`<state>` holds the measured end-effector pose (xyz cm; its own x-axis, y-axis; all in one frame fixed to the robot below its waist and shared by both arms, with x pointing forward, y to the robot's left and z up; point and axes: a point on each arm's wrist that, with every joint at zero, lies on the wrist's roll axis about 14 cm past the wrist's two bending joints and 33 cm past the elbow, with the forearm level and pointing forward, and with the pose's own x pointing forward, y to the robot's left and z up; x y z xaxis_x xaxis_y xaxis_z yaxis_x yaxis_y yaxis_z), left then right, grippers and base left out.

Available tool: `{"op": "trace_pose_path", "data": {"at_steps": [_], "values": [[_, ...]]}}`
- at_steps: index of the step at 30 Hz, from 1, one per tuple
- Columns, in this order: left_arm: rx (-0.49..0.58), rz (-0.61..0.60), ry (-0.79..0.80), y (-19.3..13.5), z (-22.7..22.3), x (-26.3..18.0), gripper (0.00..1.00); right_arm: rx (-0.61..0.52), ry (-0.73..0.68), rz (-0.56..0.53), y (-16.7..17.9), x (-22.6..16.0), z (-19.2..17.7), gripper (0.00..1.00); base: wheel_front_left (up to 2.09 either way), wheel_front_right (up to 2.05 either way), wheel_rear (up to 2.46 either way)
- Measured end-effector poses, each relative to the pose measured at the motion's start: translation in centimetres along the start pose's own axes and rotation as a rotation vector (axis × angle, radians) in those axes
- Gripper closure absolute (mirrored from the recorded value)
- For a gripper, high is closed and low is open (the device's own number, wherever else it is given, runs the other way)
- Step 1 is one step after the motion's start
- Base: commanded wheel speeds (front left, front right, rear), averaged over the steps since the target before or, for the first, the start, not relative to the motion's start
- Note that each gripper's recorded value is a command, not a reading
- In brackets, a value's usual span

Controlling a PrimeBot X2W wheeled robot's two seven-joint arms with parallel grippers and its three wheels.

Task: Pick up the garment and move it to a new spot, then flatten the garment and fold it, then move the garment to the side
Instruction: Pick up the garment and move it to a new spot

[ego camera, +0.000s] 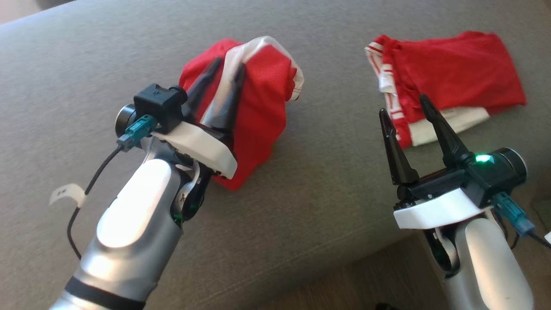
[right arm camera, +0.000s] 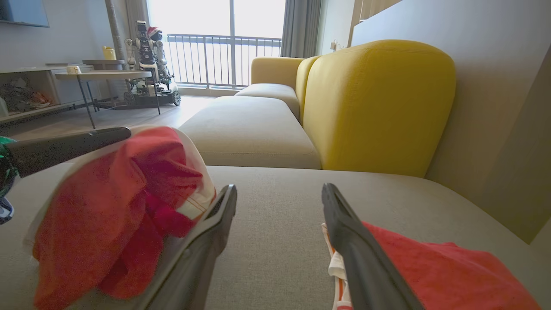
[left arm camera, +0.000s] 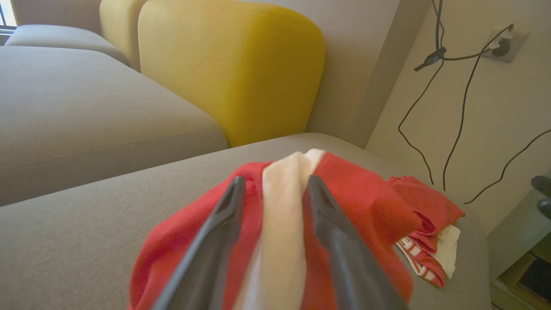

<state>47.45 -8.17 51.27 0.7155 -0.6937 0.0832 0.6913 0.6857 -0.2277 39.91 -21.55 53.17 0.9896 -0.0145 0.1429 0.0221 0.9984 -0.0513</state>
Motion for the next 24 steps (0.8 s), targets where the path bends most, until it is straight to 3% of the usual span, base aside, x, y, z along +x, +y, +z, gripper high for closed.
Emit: {"op": "trace_pose_path", "data": {"at_steps": [7, 12, 19, 24], "values": [[-0.006, -0.019, -0.011, -0.2, -0.6, 1.3, 0.0, -0.012, 0.011, -0.042, -1.4, -0.5, -0.2, 0.0, 0.0, 0.0, 0.0], [0.005, 0.086, -0.094, 2.7, 2.3, -0.2, 0.0, 0.007, -0.021, -0.014, -0.4, 0.1, 0.6, 0.0, 0.0, 0.0, 0.0], [0.031, 0.293, -0.129, 7.0, 3.5, -7.9, 0.0, 0.008, -0.03, 0.072, 2.6, 0.6, 0.5, 0.0, 0.0, 0.0, 0.0], [0.038, 0.39, -0.142, 7.5, 3.8, -13.5, 0.0, 0.013, -0.029, 0.115, 4.2, 0.5, 0.4, 0.0, 0.0, 0.0, 0.0]]}}
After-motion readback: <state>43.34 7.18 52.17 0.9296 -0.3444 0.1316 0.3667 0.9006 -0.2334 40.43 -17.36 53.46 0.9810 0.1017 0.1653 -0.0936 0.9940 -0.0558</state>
